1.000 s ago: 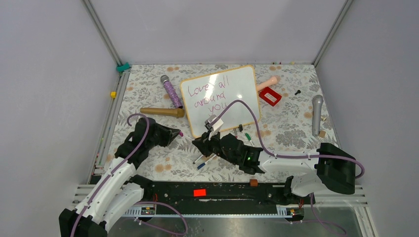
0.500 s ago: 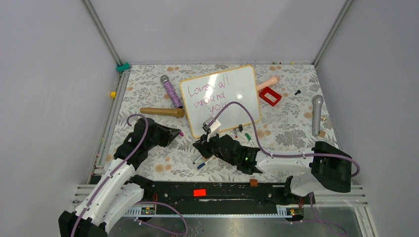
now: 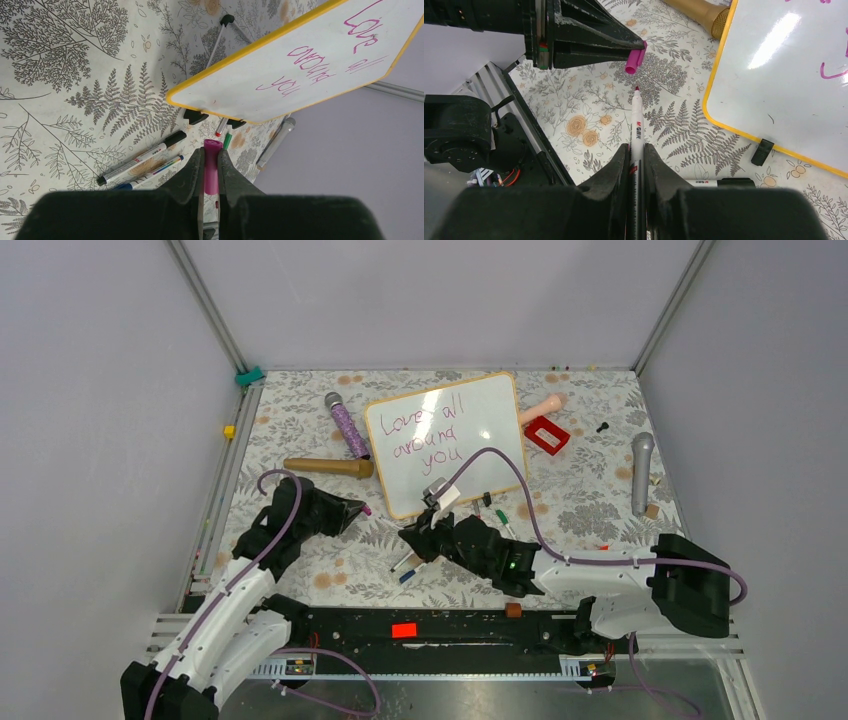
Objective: Write a sentence on the whiteboard
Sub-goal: Insert the whiteboard marker without the cap into the pen cap.
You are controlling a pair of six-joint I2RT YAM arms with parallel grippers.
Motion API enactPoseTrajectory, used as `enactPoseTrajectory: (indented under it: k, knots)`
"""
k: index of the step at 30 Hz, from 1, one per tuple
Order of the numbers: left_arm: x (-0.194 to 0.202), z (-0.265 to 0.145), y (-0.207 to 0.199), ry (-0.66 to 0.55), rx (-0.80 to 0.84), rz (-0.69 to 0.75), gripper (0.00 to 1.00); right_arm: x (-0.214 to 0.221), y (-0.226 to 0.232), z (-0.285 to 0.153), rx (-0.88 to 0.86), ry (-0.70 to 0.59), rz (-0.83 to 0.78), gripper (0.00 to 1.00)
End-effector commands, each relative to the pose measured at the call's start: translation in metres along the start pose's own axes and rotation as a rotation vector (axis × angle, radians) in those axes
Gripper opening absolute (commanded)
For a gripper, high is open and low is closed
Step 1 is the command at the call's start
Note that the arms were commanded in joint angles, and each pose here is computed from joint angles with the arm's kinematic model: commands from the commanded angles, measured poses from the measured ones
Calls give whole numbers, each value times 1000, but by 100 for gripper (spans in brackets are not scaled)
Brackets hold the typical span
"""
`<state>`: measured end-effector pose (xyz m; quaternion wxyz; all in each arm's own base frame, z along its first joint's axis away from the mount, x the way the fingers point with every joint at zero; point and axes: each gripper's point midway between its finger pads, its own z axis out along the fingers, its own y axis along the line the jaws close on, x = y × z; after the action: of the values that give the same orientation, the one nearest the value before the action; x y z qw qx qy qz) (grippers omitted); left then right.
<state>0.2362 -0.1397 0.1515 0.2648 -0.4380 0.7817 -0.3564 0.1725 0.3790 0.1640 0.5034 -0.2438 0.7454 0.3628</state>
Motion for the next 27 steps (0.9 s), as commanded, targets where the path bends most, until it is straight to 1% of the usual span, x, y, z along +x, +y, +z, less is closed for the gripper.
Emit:
enactPoseTrajectory:
  k: [1,15,27]
  knots:
    - [-3,1,-12,-6,41,-38,0,-15,4,-3,1,-50,16,0]
    - [1,4,-8,11,42,-45,0,-25,13,11,-9,-55,-4,0]
    - [5,5,-9,35,54,-52,0,-25,15,18,-7,-45,-11,0]
